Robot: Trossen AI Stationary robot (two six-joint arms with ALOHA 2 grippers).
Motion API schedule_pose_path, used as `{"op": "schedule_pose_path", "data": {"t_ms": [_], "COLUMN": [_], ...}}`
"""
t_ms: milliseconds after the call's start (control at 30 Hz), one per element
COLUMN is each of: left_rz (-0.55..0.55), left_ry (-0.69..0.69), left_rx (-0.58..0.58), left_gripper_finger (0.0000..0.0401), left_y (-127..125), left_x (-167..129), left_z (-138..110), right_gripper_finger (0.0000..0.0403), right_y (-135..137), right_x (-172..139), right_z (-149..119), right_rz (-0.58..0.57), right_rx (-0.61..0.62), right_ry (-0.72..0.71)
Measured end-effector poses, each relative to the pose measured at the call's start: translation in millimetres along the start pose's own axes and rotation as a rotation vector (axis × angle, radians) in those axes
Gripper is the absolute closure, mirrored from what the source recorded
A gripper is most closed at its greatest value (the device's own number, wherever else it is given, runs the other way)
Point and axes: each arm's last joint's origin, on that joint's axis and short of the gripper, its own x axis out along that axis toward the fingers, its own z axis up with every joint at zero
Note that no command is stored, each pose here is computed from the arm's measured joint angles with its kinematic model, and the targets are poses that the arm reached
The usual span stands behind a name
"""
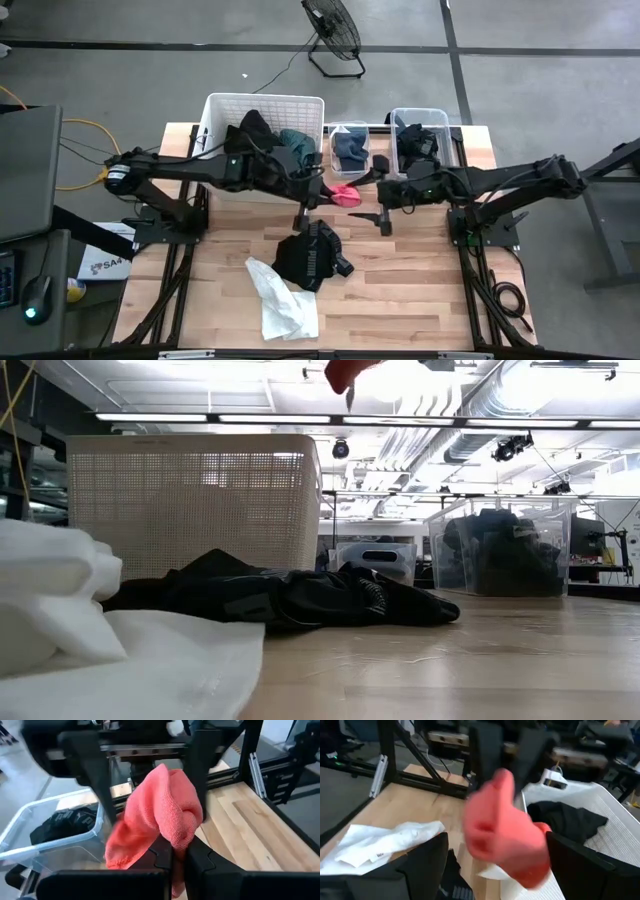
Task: Pick & Place Cloths
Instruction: Put the pink sock into the left transparent bin
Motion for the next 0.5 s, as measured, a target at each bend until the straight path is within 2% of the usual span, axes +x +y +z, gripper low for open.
{"op": "schedule_pose_path", "data": {"t_ms": [200,300,400,500], "left_rz": [-0.045,-0.052,-0.052,-0.054], "left_ry": [-0.029,-0.050,-0.065,-0.061], "left_rx": [-0.068,-0.080,-0.077,-0.078], "left_gripper_finger": [0.0391,0.0391,0.0391,0.0391], "left_y": [9.6,10.1,9.7,9.6], "left_x": [6.3,9.4,9.3,9.3], "left_z": [-2.9,-2.2,-0.6,-1.0], "right_gripper_finger": [0.0087,0.0099,0.0134,0.0185], "right_y": [2.1,2.0,1.6,3.0], "right_x": [8.2,9.0,9.2,9.0], "right_z": [6.7,5.2,3.6,2.4], "right_rz": [-0.005,-0.003,-0.007,-0.005], "right_rx": [0.042,0.065,0.066,0.064], "right_ry": [-0.088,-0.073,-0.058,-0.043]}}
